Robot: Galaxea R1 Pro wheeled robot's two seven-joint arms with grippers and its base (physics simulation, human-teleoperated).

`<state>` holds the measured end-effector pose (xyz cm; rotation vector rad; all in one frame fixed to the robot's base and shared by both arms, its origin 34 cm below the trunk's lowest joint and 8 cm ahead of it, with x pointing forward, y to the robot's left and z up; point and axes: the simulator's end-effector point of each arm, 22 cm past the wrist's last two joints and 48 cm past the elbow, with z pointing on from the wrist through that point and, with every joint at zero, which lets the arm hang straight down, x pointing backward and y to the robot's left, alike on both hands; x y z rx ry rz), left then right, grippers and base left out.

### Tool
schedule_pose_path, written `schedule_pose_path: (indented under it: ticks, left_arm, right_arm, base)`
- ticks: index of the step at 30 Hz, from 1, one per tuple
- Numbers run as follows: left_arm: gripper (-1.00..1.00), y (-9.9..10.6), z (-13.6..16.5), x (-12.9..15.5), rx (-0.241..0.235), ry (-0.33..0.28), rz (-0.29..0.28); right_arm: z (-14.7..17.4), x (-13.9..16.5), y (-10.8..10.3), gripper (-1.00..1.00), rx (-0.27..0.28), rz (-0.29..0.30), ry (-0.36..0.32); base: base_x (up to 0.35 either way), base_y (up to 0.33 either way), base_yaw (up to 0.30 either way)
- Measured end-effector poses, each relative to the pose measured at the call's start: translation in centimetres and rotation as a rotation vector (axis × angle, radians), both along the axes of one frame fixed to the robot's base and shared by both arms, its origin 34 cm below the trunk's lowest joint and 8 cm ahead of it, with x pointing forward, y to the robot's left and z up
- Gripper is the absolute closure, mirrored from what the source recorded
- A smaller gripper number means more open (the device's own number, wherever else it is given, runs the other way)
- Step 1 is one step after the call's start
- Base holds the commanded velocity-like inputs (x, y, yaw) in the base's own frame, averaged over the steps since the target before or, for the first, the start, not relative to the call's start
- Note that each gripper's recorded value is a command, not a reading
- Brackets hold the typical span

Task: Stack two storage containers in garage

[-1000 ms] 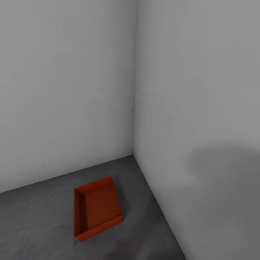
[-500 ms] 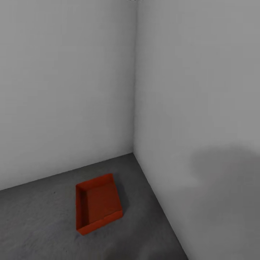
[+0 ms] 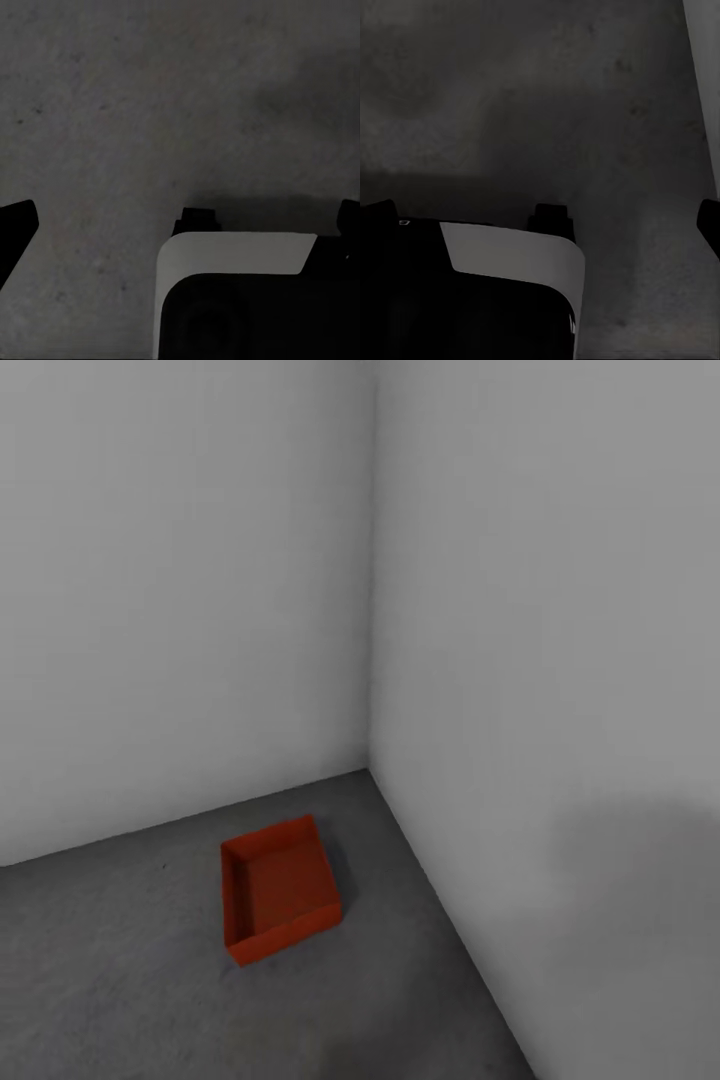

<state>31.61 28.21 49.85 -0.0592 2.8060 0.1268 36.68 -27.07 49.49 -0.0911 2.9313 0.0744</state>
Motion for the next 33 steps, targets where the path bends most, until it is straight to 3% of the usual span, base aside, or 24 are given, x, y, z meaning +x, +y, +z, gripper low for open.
schedule_pose_path:
  ticks: [33]
  left_arm:
    - [-1.0, 0.12, 0.2, 0.4, 0.006, -0.01, 0.002]
  right_arm:
    - [0.24, 0.38, 0.01, -1.0, 0.001, 0.001, -0.01]
  base:
    - [-0.311, 0.0, -0.022]
